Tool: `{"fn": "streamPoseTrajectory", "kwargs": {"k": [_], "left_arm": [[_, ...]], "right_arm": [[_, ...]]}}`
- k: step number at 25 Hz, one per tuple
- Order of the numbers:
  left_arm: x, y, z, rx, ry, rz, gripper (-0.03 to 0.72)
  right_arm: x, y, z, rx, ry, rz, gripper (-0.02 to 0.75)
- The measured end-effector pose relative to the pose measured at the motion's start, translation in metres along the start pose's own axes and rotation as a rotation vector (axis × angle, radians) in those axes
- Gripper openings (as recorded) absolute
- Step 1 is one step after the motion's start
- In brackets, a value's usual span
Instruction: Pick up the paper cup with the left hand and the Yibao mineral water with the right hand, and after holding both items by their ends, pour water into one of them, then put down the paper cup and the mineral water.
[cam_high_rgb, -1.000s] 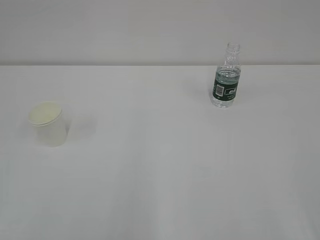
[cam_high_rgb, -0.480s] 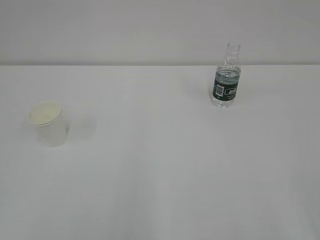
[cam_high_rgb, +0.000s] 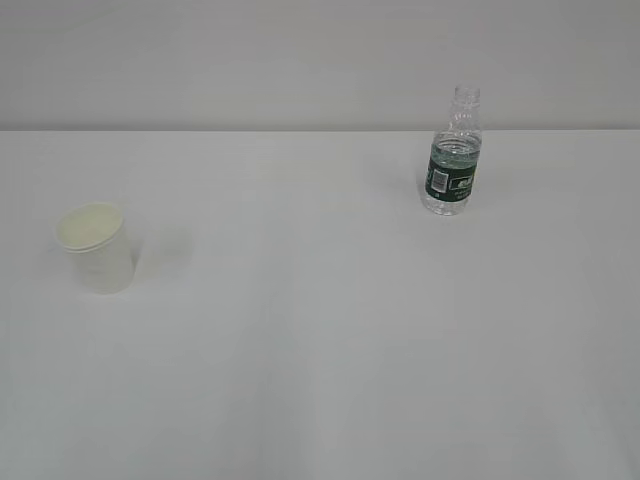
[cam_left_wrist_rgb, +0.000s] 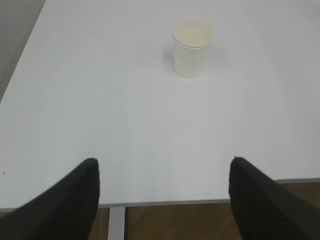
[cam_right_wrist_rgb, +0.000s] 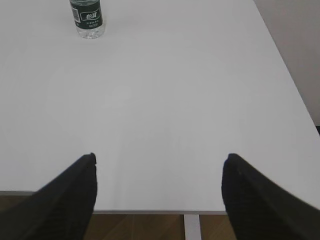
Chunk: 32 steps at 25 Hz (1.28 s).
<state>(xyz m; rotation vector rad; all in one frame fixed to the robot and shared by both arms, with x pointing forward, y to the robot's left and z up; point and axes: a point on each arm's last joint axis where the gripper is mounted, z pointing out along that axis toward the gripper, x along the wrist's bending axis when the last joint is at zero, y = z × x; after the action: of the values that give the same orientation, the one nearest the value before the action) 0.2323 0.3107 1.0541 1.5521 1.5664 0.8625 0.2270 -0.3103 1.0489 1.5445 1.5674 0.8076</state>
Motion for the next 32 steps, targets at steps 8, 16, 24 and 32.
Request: {"fn": "streamPoseTrajectory", "kwargs": {"k": [8, 16, 24, 32], "left_arm": [[0.0, 0.0, 0.0, 0.0, 0.0, 0.0, 0.572], [0.0, 0.0, 0.0, 0.0, 0.0, 0.0, 0.572], [0.0, 0.0, 0.0, 0.0, 0.0, 0.0, 0.572], [-0.0004, 0.0078, -0.004, -0.069, -0.007, 0.0, 0.572]], "right_arm": [[0.0, 0.0, 0.0, 0.0, 0.0, 0.0, 0.588], [0.0, 0.0, 0.0, 0.0, 0.0, 0.0, 0.588], [-0.0001, 0.0009, -0.0004, -0.008, 0.0, 0.0, 0.588], [0.0011, 0.0074, -0.0051, -0.062, 0.019, 0.012, 0.588]]}}
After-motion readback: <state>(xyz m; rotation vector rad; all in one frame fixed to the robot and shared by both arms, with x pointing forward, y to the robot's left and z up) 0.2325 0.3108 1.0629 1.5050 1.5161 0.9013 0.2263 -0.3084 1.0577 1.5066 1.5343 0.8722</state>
